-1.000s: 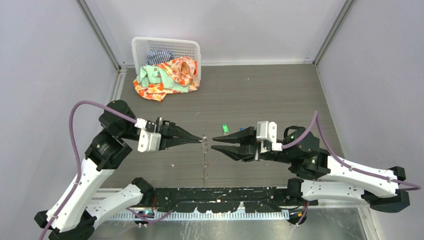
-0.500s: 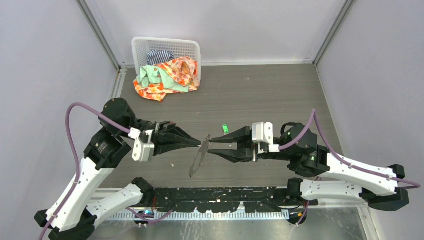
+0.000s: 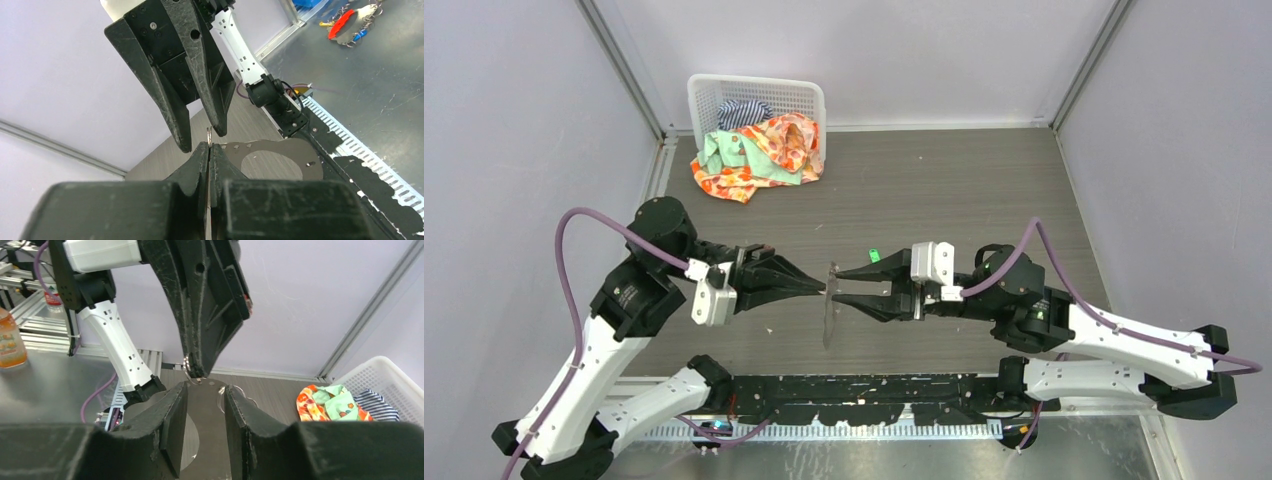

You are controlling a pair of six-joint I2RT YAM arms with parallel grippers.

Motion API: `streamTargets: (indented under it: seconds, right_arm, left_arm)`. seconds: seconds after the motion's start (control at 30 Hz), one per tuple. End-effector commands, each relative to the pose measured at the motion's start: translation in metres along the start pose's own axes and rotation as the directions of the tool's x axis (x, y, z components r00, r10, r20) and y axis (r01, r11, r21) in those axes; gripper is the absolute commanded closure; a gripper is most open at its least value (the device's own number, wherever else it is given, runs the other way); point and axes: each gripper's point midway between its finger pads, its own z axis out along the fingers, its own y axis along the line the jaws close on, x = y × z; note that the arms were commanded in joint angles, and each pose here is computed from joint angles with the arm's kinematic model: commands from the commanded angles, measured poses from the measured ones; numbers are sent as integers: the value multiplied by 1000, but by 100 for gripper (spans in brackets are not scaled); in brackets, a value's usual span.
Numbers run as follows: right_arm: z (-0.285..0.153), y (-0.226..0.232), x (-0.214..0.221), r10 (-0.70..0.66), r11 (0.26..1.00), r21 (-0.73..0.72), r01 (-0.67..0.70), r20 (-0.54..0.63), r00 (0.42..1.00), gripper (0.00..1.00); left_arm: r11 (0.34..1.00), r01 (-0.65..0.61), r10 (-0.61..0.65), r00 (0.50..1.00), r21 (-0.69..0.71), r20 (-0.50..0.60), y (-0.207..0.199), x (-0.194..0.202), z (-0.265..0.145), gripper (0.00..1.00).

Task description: Put the keys on the keyring

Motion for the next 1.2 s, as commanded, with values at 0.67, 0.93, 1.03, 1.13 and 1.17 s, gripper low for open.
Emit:
streamTargets:
  seconds: [0.67,0.93,1.03,1.13,1.17]
  right_arm:
    - [-114,-166,269,771,331,922,-200,-142,621,33]
    - [-119,-177,338,840,101,988,-116,-22,543,39]
    - [-114,-173,356,858,-5,989,-148,80,507,32]
    - [-117,-171,369,863,-70,993,-98,110,494,34]
    - [-117,-171,375,864,-100,990,-100,136,484,37]
  left_arm:
    - [961,268,-278,929,-75,-244,-82,72,-27,100]
    - [964,260,-267,934,-59,-238,-86,74,-27,100]
    - [969,245,-245,941,-28,-233,-91,71,-26,100]
    - [971,237,-233,943,-12,-239,-94,71,-27,100]
    - [972,234,-231,942,-16,-243,-93,72,-27,100]
